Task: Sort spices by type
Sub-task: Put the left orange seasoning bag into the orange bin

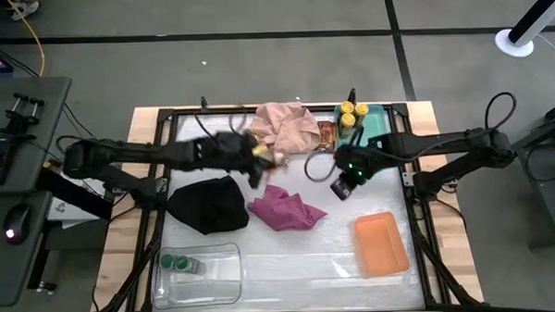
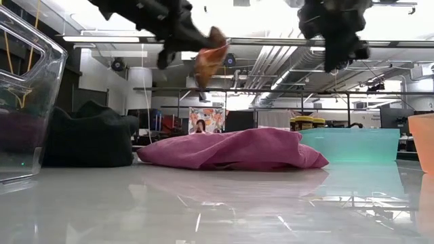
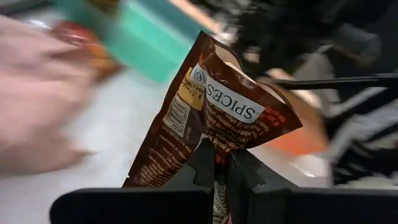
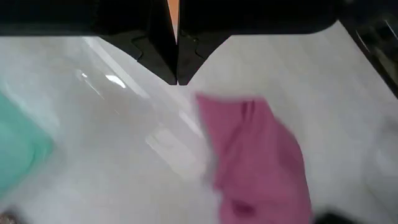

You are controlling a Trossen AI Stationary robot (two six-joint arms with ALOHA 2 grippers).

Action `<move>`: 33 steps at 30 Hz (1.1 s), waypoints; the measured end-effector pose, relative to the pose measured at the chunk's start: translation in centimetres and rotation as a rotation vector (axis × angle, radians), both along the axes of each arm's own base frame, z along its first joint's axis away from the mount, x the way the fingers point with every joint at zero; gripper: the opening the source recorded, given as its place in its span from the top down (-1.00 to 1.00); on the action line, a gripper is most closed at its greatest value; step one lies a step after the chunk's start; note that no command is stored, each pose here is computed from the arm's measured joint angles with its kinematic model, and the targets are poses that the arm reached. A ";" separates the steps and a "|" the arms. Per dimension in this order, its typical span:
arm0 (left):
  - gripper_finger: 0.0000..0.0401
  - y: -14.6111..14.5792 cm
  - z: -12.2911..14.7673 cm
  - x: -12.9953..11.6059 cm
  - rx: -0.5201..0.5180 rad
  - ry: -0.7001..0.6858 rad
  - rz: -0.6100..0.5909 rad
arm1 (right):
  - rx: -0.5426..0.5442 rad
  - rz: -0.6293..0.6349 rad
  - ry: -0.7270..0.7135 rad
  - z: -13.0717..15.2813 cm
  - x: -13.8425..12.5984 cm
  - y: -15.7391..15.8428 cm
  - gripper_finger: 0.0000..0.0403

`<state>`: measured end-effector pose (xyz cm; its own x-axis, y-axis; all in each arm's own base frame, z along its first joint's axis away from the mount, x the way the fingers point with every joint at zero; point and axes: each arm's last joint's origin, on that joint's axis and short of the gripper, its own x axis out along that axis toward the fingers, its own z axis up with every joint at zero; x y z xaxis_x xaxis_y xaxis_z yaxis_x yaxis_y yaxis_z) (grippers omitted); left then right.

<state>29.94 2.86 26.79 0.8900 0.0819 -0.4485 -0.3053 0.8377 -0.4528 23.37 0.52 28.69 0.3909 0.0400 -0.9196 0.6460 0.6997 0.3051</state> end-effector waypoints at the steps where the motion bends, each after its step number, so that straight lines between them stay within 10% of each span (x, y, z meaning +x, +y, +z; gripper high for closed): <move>1: 1.00 -0.8 -0.4 0.8 -0.020 -0.018 -0.021 | -0.001 0.024 0.023 -0.1 -0.3 0.6 1.00; 19: 1.00 -12.5 -1.2 15.1 0.014 -0.138 -0.294 | 0.004 0.280 0.381 -2.7 -8.8 12.8 1.00; 33: 1.00 -14.6 -7.4 24.0 -0.057 -0.527 -0.230 | -0.012 -0.050 0.127 -0.7 -13.2 13.6 1.00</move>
